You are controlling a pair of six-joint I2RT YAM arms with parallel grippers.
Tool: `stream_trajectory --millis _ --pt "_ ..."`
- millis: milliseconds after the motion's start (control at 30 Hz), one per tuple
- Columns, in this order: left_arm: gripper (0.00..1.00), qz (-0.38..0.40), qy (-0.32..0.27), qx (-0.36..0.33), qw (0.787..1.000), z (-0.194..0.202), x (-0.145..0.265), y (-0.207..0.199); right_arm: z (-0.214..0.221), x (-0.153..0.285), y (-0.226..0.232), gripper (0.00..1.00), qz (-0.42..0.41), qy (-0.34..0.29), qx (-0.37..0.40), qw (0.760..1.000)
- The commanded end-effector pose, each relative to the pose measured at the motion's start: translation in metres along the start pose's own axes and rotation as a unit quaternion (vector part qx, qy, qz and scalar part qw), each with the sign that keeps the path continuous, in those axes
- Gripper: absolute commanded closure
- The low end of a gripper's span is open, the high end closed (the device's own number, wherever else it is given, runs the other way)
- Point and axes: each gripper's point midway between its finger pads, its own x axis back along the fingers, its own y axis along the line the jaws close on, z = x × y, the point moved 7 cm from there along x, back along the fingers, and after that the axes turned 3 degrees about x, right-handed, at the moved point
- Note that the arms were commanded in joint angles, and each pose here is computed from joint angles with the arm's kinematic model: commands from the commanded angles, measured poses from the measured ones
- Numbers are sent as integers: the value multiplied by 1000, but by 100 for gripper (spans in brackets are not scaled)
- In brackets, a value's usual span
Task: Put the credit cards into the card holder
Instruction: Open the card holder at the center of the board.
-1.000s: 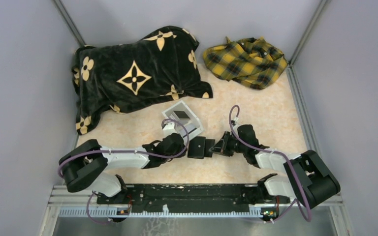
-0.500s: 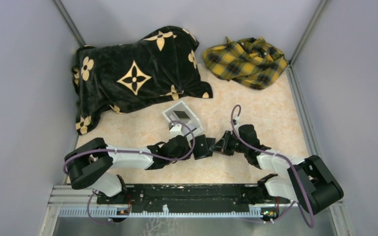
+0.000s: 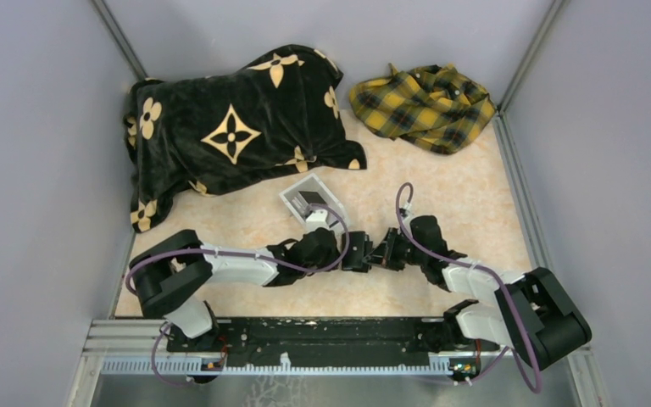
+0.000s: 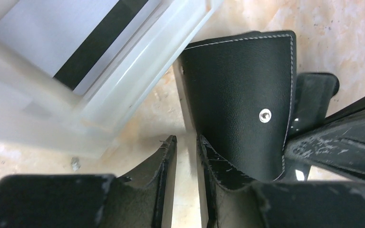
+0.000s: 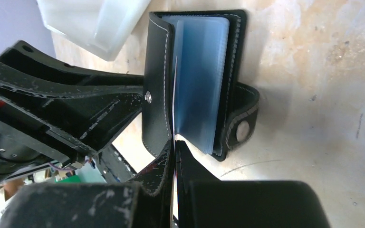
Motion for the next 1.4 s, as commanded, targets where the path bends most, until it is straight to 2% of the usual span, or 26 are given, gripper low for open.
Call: stream_trajectory --millis 0,233,567,1367 --pt "70 -8 48 -45 998 19 -12 3 -13 -3 10 100 -9 -12 41 999" --pt "69 16 58 -73 996 20 -29 -12 -24 6 10 100 41 -34 75 996" --pt "70 52 81 -70 993 27 -37 -23 -42 23 22 100 71 -63 101 990" --pt "67 124 114 -77 983 47 -60 -37 -46 28 22 100 96 -52 127 986"
